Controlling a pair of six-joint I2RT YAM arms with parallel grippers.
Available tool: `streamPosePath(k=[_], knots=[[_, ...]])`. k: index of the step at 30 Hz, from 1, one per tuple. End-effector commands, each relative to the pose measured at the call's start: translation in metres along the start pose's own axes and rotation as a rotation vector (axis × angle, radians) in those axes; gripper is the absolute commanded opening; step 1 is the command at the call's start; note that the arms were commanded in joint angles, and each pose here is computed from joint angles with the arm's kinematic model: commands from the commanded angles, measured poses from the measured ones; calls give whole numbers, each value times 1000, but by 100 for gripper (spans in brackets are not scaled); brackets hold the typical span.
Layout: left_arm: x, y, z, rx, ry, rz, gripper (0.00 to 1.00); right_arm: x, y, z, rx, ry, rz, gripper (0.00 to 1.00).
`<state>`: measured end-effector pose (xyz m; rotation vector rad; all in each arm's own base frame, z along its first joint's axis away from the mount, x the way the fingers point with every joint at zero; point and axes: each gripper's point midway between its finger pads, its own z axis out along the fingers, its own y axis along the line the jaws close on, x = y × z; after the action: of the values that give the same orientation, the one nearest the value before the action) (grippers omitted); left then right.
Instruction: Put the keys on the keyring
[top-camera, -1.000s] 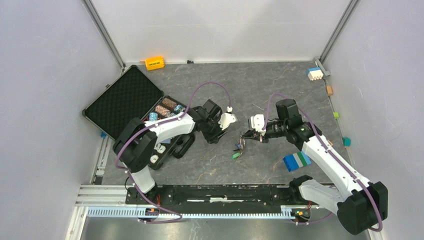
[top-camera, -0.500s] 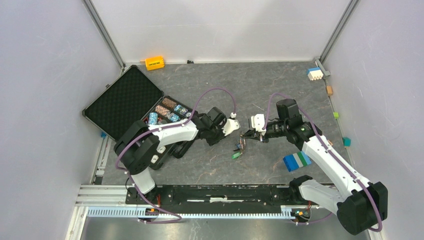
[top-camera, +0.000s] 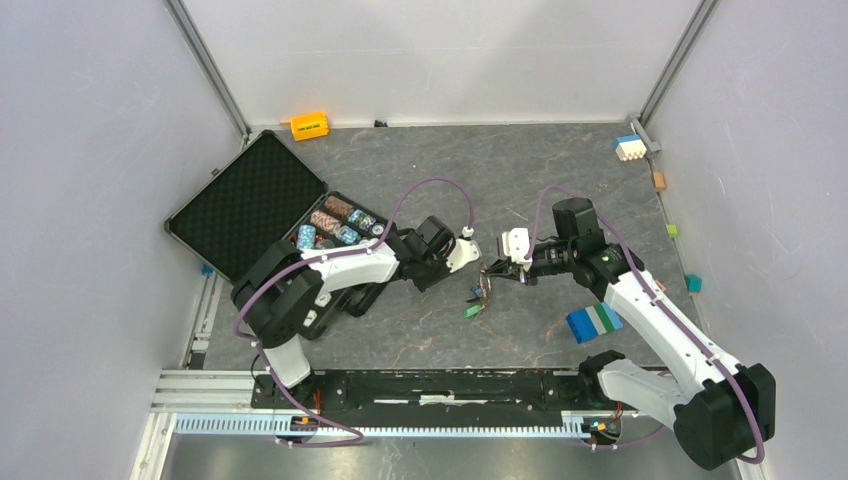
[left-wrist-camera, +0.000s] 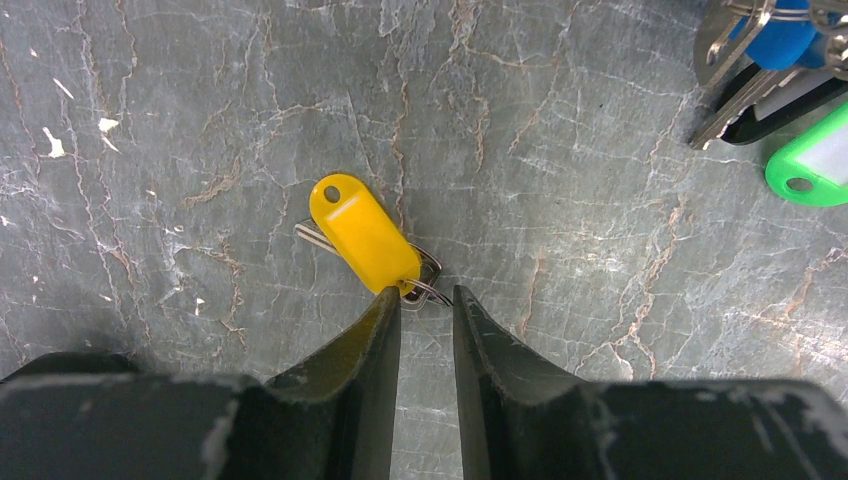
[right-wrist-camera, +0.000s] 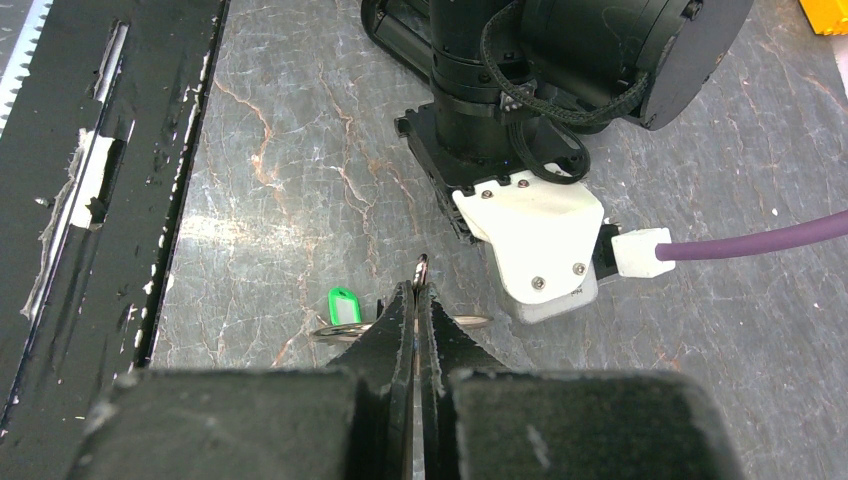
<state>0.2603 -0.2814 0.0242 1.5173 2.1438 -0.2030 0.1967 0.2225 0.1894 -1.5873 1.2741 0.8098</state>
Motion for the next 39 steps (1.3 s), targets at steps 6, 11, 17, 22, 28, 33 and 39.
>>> streamPosePath(k=[6, 11, 17, 22, 28, 33, 39], knots=[[-17, -6, -8, 15, -79, 29, 40, -9, -3, -1, 0, -27, -34, 0], [-19, -5, -7, -19, -86, 36, 44, -8, -4, -1, -2, -24, -30, 0], [-17, 12, -1, -129, -61, 32, 40, -8, -4, -1, -2, -23, -30, 0], [-15, 21, 0, -178, -49, 24, 34, -8, -4, -1, 1, -22, -31, 0], [-9, 14, 2, -143, -23, 28, 32, -9, -4, -1, 1, -23, -35, 0], [-7, 11, -1, -125, -18, 26, 32, -8, -4, -1, 2, -21, -34, 0], [-8, 7, -5, -107, -19, 7, 41, -7, -4, -1, 4, -17, -32, 0]])
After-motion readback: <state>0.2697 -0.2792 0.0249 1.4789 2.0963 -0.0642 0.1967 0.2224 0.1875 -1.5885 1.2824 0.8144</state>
